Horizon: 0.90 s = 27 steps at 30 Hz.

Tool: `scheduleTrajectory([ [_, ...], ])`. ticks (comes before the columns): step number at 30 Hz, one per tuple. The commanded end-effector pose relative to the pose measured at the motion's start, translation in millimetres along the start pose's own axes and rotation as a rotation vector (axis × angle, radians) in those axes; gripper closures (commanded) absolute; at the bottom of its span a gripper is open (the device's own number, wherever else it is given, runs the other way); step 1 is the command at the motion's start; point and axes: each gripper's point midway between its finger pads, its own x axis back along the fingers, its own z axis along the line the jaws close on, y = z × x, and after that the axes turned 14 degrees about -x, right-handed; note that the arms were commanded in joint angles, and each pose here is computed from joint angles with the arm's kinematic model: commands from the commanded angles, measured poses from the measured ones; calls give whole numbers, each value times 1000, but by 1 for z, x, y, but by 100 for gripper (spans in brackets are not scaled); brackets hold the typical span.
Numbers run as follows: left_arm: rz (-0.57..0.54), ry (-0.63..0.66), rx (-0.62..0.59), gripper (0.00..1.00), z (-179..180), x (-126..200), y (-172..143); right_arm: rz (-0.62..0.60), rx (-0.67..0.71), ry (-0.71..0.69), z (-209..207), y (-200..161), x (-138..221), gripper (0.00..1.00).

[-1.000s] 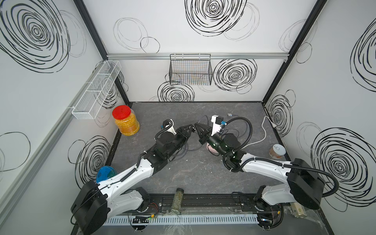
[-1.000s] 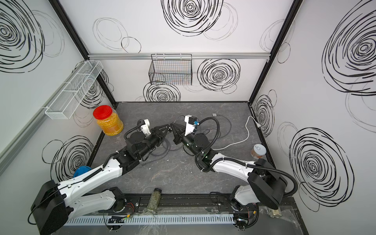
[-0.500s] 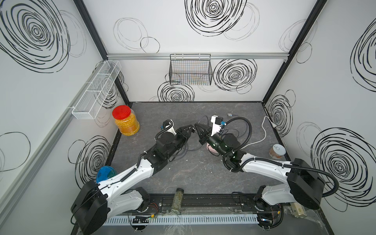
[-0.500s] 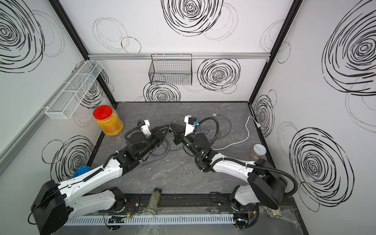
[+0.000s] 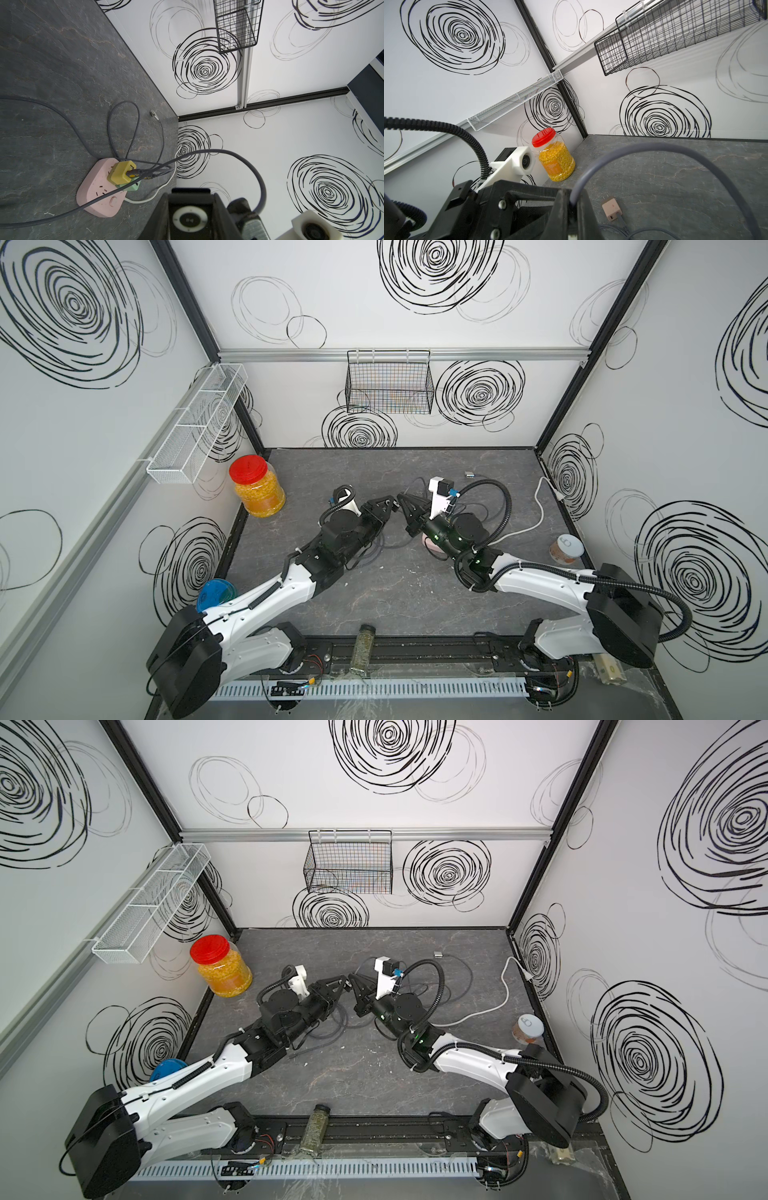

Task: Charge mp3
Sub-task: Insert the charging cable into the MP3 player.

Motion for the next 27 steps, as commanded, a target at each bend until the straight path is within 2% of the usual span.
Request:
scheduleTrajectory([
  [1,-84,-191,19,81,-60,4,26,69,27,-35,-9,-22,-1,100],
  [12,-62,-236,26,81,-77,4,26,87,24,-39,-15,-28,-2,100],
  [27,-108,-268,41,80,-87,16,46,187,106,-84,-32,-53,4,100],
])
